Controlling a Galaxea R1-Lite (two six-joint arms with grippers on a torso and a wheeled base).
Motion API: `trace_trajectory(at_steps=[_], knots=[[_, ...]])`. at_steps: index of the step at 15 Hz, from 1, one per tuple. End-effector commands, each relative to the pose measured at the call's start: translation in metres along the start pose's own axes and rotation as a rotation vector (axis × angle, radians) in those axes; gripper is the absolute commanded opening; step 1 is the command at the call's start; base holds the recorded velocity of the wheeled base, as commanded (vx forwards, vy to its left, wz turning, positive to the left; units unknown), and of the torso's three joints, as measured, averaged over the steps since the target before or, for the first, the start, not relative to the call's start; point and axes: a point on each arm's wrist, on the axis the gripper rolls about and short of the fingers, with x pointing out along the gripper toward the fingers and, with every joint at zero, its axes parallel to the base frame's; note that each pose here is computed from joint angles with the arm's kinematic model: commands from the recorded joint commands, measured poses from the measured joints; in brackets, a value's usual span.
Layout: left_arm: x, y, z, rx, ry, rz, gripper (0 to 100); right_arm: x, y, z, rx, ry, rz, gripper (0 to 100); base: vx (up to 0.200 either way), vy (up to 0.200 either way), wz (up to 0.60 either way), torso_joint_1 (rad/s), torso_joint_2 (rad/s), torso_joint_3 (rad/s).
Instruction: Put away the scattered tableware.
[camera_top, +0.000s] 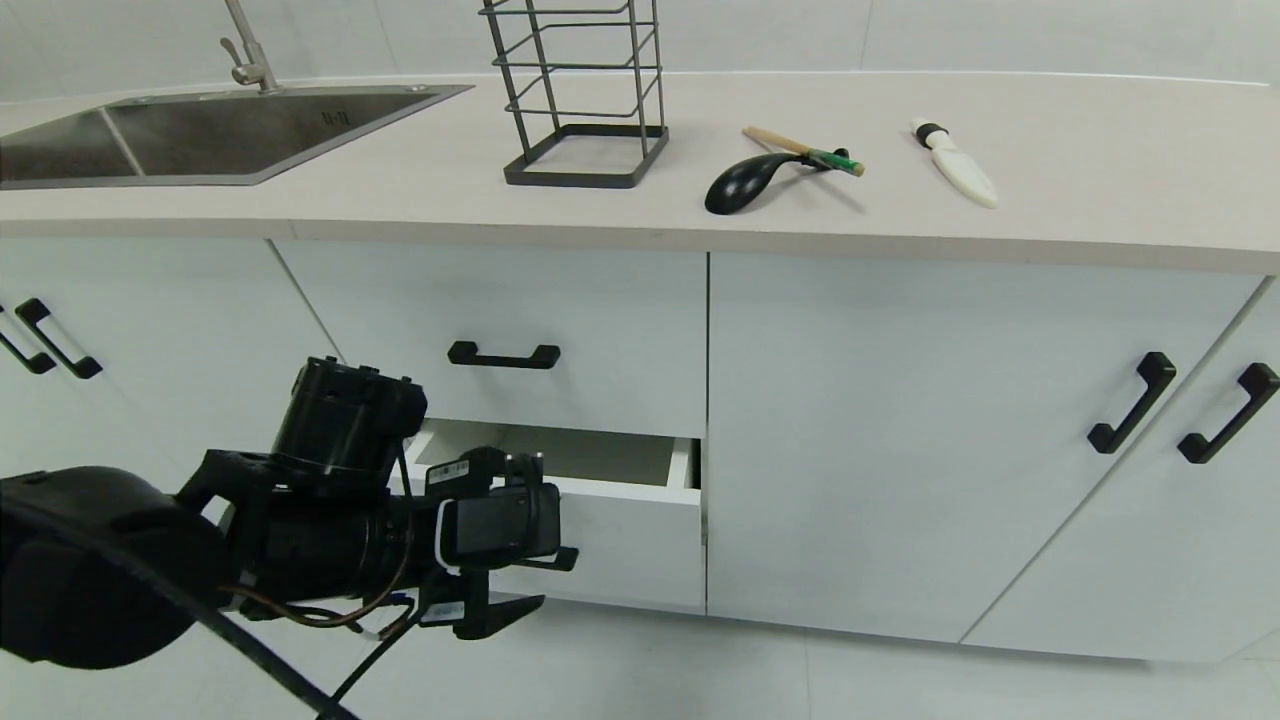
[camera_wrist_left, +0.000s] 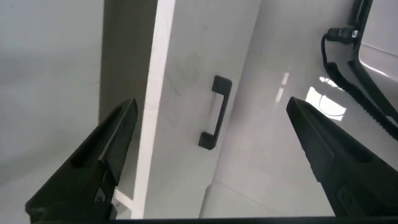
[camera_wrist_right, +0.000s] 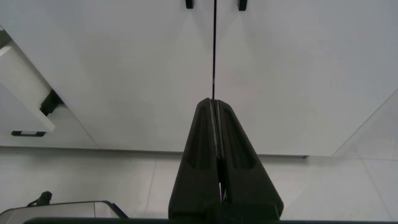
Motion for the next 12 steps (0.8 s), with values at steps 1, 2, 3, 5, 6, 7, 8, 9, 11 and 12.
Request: trace_trajectory(at_steps=[1, 2, 3, 5, 6, 7, 8, 9, 11, 12], knots=[[0.029, 0.012, -0.010, -0.043, -0.003, -0.012, 100, 0.000, 0.000, 0.000, 0.000, 0.001, 0.000, 0, 0.000, 0.000, 0.00, 0.000, 0.00, 0.000], [0.033, 0.017, -0.012, -0.045, -0.008, 0.009, 100, 0.000, 0.000, 0.000, 0.000, 0.000, 0.000, 0, 0.000, 0.000, 0.00, 0.000, 0.00, 0.000], [0.040, 0.025, -0.015, -0.048, -0.014, 0.043, 100, 0.000, 0.000, 0.000, 0.000, 0.000, 0.000, 0, 0.000, 0.000, 0.00, 0.000, 0.00, 0.000], [0.045, 0.026, -0.018, -0.053, -0.017, 0.041, 100, 0.000, 0.000, 0.000, 0.000, 0.000, 0.000, 0, 0.000, 0.000, 0.00, 0.000, 0.00, 0.000], [0.047, 0.025, -0.018, -0.050, -0.020, 0.038, 100, 0.000, 0.000, 0.000, 0.000, 0.001, 0.000, 0, 0.000, 0.000, 0.00, 0.000, 0.00, 0.000], [0.051, 0.025, -0.019, -0.047, -0.023, 0.030, 100, 0.000, 0.000, 0.000, 0.000, 0.001, 0.000, 0, 0.000, 0.000, 0.00, 0.000, 0.00, 0.000], [0.055, 0.025, -0.019, -0.044, -0.039, 0.032, 100, 0.000, 0.000, 0.000, 0.000, 0.001, 0.000, 0, 0.000, 0.000, 0.00, 0.000, 0.00, 0.000], [0.059, 0.025, -0.020, -0.039, -0.056, 0.037, 100, 0.000, 0.000, 0.000, 0.000, 0.001, 0.000, 0, 0.000, 0.000, 0.00, 0.000, 0.00, 0.000], [0.063, 0.026, -0.020, -0.036, -0.069, 0.042, 100, 0.000, 0.000, 0.000, 0.000, 0.001, 0.000, 0, 0.000, 0.000, 0.00, 0.000, 0.00, 0.000], [0.064, 0.025, -0.020, -0.036, -0.069, 0.040, 100, 0.000, 0.000, 0.000, 0.000, 0.001, 0.000, 0, 0.000, 0.000, 0.00, 0.000, 0.00, 0.000]])
